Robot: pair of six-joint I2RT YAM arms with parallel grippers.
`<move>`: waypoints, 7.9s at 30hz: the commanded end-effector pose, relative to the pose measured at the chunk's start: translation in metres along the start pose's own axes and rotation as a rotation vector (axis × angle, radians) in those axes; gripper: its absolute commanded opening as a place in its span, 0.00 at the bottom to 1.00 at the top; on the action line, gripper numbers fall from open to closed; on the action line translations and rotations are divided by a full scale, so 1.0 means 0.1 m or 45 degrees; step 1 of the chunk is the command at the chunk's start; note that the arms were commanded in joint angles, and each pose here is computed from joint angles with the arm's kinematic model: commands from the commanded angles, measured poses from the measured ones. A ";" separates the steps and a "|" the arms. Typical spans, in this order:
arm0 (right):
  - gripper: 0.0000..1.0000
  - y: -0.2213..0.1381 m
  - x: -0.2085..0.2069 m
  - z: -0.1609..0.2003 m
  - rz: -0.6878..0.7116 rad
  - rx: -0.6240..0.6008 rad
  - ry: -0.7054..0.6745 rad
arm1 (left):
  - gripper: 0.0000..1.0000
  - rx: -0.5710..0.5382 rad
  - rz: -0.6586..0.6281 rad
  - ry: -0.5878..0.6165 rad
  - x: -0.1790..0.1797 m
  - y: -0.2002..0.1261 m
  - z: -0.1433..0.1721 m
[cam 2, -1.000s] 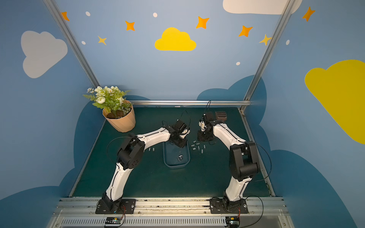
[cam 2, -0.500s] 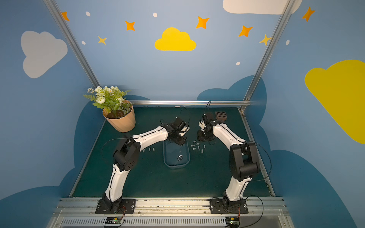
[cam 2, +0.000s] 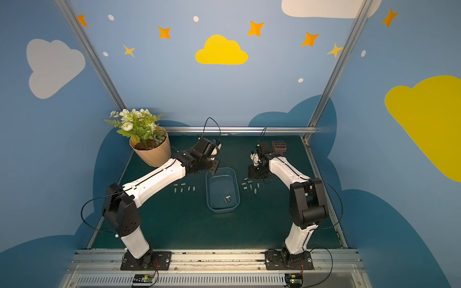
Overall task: Take out the socket from the storage box
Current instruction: Place the socket head at the center of the board, then pick up the socket head from the storage box, then place the socket head at the center of the board.
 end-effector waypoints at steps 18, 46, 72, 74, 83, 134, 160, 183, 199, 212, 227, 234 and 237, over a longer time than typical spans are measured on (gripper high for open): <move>0.50 0.08 -0.03 0.08 -0.018 0.035 0.033 | 0.14 0.456 -0.054 -0.393 0.81 0.65 1.05; 0.50 0.06 -0.08 0.11 0.005 0.039 0.034 | 0.18 0.608 -0.050 -0.403 0.84 1.00 1.27; 0.50 -0.24 0.04 0.02 -0.039 -0.035 -0.048 | 0.36 0.331 -0.044 -0.437 0.89 0.30 0.79; 0.50 -0.33 0.09 0.01 -0.047 -0.054 -0.071 | 0.39 0.288 -0.026 -0.453 0.87 0.21 0.79; 0.51 -0.47 0.42 0.22 -0.096 -0.042 -0.204 | 0.45 0.162 0.075 -0.518 0.75 -0.05 0.84; 0.51 -0.05 1.52 1.11 -0.036 0.341 -0.564 | 0.56 -0.258 -0.039 -0.687 1.86 0.42 0.14; 0.42 0.42 1.36 0.85 0.150 0.603 -0.410 | 0.56 -0.177 0.138 -0.803 1.77 0.60 0.05; 0.42 0.86 1.24 0.87 0.180 0.697 -0.411 | 0.55 -0.169 0.175 -0.789 1.75 0.65 0.03; 0.30 0.86 1.24 0.83 0.212 0.690 -0.389 | 0.55 -0.183 0.235 -0.789 1.72 0.70 -0.04; 0.24 0.40 1.42 0.56 0.171 0.566 -0.420 | 0.56 -0.198 0.231 -0.783 1.75 0.67 -0.08; 0.24 -0.31 0.85 0.10 0.214 0.386 -0.128 | 0.56 -0.186 0.249 -0.794 1.79 0.65 -0.06; 0.24 -0.06 0.59 0.51 0.264 0.501 -0.085 | 0.56 -0.192 0.240 -0.808 1.83 0.67 -0.05; 0.23 0.01 0.50 0.66 0.263 0.517 -0.038 | 0.56 -0.181 0.245 -0.818 1.85 0.72 -0.03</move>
Point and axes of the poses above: each gripper's point midway between its finger pads, its own y axis out along the fingers, its own x axis along the line the jaws close on, z = x × y, the point moved 5 cm from there along -y, back along the fingers, and after that the axes turned 8 degrees about y, right-handed, at the moved point
